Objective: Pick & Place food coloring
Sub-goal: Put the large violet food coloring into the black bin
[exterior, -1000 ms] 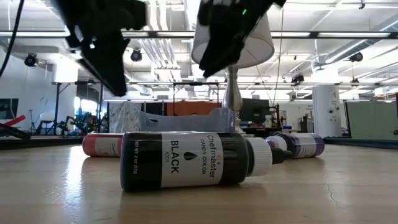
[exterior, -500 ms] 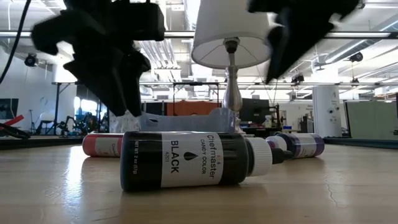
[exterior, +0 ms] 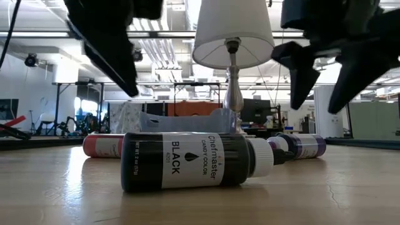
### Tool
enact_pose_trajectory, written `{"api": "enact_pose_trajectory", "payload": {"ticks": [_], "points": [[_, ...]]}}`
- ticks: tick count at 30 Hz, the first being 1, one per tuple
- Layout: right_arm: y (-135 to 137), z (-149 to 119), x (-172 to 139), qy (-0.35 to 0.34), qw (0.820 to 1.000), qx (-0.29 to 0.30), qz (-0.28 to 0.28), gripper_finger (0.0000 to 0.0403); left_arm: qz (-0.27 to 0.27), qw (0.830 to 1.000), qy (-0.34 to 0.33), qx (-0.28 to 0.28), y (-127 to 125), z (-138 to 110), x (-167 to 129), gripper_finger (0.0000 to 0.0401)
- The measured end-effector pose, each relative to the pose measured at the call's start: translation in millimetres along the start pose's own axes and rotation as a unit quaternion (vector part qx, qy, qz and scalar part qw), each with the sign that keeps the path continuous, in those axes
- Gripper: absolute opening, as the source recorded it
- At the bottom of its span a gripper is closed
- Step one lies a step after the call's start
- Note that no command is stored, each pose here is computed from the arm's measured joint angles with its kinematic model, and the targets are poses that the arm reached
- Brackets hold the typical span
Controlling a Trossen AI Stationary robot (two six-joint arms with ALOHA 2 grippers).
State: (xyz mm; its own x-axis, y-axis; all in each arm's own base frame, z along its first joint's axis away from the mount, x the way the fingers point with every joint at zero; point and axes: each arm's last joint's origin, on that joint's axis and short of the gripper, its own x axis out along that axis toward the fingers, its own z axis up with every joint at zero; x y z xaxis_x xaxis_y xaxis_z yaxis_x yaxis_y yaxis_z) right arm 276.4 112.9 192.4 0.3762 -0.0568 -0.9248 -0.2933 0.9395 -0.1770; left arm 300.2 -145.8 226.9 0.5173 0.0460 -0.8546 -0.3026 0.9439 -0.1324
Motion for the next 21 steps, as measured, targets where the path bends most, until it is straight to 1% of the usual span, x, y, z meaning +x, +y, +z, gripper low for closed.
{"api": "enact_pose_trajectory", "payload": {"ticks": [7,12,16,21], "points": [[-13,15,19,0.014,0.999,-0.05,-0.001,0.0298,0.011,0.996,-0.035,-0.076,-24,-27,-16,0.021],[-25,17,36,0.037,0.998,-0.039,0.032,0.0297,0.019,0.991,-0.059,-0.121,-30,-35,-21,0.021],[-27,19,49,0.053,0.997,-0.036,0.044,0.0287,0.019,0.989,-0.059,-0.133,-32,-38,-22,0.021],[-27,25,61,0.064,0.995,-0.033,0.073,0.0271,0.027,0.988,-0.057,-0.14,-31,-40,-23,0.021]]}}
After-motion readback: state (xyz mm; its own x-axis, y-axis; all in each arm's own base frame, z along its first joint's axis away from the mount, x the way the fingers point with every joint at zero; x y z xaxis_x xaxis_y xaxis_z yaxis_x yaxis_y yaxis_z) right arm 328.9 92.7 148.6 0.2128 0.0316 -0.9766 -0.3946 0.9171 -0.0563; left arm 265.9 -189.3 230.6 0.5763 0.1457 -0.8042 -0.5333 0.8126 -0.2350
